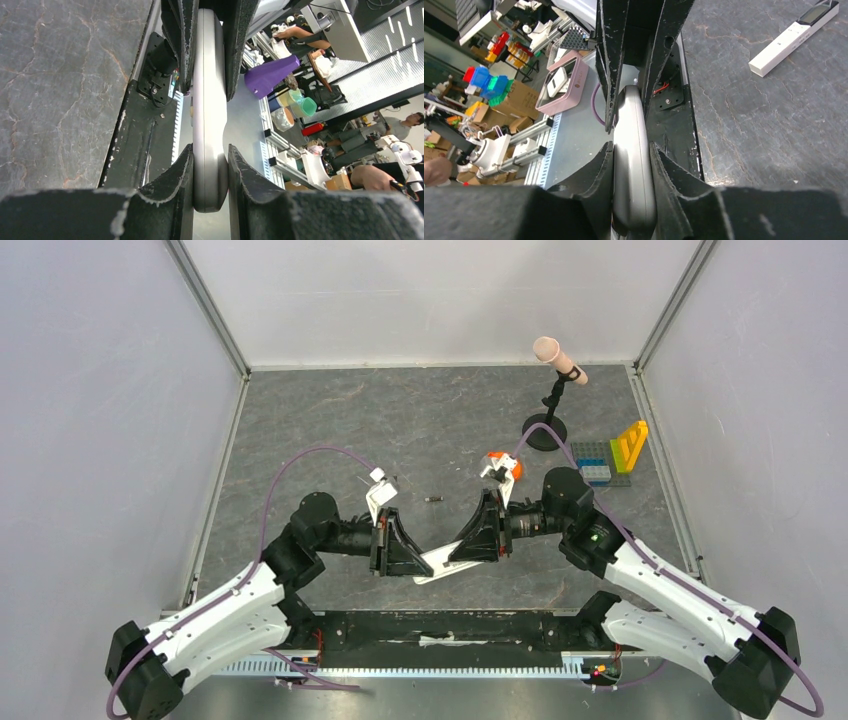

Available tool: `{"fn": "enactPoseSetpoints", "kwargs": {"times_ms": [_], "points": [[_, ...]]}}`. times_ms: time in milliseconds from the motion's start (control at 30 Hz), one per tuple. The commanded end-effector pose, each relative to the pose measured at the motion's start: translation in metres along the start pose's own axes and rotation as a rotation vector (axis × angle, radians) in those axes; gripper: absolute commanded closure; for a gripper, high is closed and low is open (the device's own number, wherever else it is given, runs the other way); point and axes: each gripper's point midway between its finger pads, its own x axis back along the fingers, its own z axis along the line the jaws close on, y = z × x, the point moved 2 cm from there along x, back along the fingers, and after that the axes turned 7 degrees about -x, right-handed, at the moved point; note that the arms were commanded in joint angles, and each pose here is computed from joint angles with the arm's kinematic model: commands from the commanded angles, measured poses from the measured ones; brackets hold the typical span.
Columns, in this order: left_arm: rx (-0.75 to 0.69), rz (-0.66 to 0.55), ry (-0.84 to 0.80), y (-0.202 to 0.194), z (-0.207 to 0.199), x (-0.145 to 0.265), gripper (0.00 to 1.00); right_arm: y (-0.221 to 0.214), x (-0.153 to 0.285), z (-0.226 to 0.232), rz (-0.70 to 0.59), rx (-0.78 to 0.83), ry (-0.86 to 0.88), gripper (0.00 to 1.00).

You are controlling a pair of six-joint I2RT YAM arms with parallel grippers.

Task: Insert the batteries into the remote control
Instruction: Adjust the remote control.

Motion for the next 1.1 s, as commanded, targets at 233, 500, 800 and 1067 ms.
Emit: {"fn": "enactPoseSetpoints", "kwargs": {"times_ms": [233, 500, 800, 1067], "points": [[0.044, -0.232, 0.058, 0.050, -0.009, 0.001, 0.55, 0.024, -0.002, -0.001, -0.162, -0.072, -0.053, 0.94], [0.145, -0.394, 0.069, 0.056, -0.003, 0.008, 0.55, 0.038, -0.001, -0.010, -0.311, -0.211, -0.092, 0.94], [0.146, -0.388, 0.049, 0.052, -0.002, 0.008, 0.49, 0.038, 0.001, -0.018, -0.390, -0.322, -0.096, 0.96], [0.127, -0.386, 0.022, 0.050, -0.008, 0.009, 0.55, 0.038, 0.004, -0.020, -0.418, -0.388, -0.075, 0.97]]}}
